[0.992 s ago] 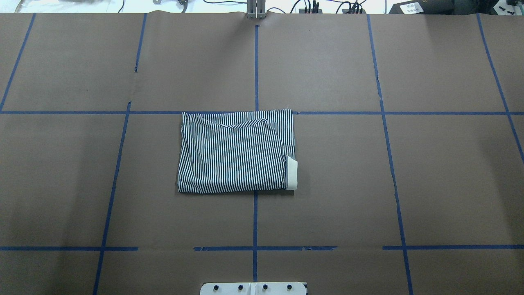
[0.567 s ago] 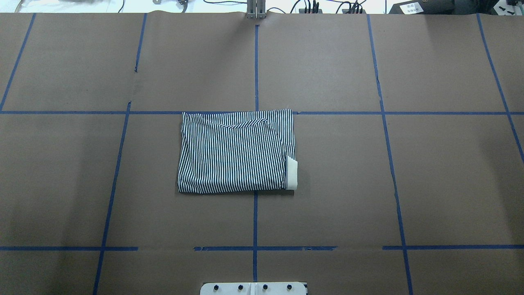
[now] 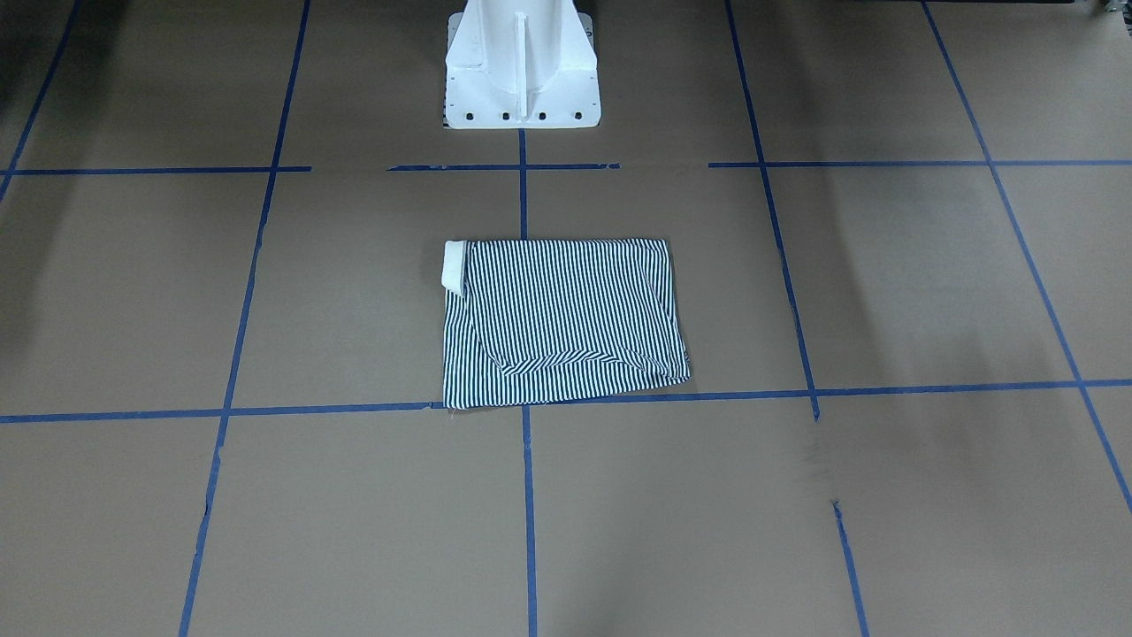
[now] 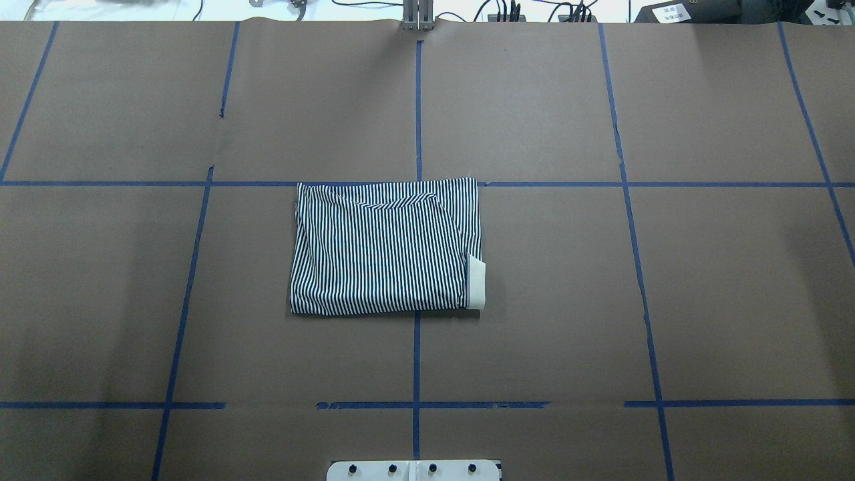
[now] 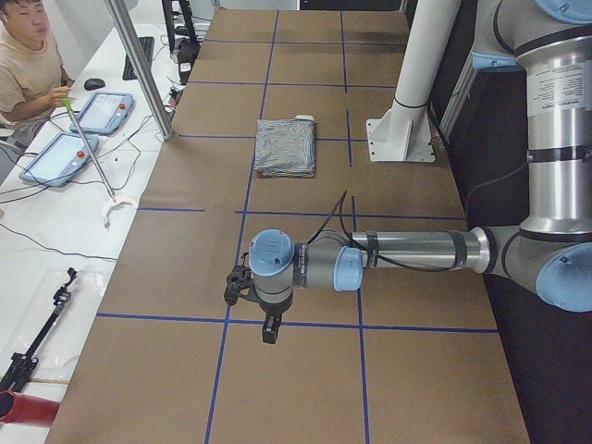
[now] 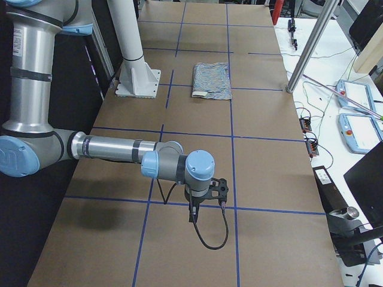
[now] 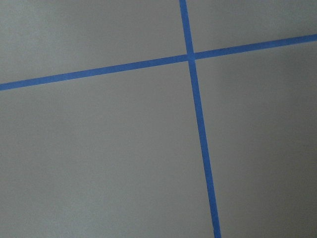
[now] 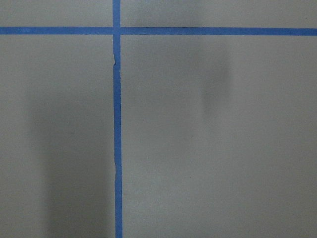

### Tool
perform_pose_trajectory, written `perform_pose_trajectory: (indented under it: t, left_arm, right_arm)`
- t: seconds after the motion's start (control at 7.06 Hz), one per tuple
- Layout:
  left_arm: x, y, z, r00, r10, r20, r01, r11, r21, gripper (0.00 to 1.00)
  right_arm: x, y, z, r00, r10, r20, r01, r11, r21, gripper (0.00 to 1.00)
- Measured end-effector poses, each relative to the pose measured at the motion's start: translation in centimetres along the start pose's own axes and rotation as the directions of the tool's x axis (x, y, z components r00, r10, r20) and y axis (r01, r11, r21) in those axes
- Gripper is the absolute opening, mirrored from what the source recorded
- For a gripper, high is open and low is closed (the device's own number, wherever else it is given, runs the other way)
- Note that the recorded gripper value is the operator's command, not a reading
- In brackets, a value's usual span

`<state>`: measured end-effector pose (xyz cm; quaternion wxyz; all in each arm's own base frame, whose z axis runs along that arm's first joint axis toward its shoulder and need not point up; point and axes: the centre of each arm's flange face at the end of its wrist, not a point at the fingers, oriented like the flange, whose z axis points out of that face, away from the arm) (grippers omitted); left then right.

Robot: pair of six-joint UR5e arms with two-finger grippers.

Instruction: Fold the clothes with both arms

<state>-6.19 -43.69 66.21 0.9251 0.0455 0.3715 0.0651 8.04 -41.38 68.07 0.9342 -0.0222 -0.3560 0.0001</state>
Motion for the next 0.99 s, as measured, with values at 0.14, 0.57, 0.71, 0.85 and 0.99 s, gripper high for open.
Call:
perform_pose_trajectory:
  t: [0.14,0.57,0.71,0.85,0.99]
  left_arm:
    - [0.09,-0.04,-0.09,1.000,0.002,0.000,-0.002,1.000,0.002,1.00]
    - [0.26,-0.11,-0.26,1.000,0.005,-0.001,-0.005,1.000,0.006,1.00]
    - [0.28,-0.12,-0.28,1.000,0.006,-0.001,-0.006,1.000,0.006,1.00]
    - [0.30,-0.12,-0.30,1.000,0.006,-0.002,-0.006,1.000,0.007,1.00]
    - [0.30,-0.12,-0.30,1.000,0.006,-0.002,-0.006,1.000,0.007,1.00]
  right_arm:
    - [-0.01,-0.01,0.00,1.000,0.000,0.000,0.000,1.000,0.000,1.00]
    - [-0.05,-0.03,0.02,1.000,-0.001,0.001,0.001,1.000,0.000,1.00]
    - [-0.06,-0.03,0.02,1.000,-0.001,0.001,0.001,1.000,0.000,1.00]
    - [-0.07,-0.04,0.03,1.000,-0.002,0.001,0.002,1.000,0.000,1.00]
    - [-0.08,-0.04,0.03,1.000,-0.002,0.001,0.002,1.000,0.000,1.00]
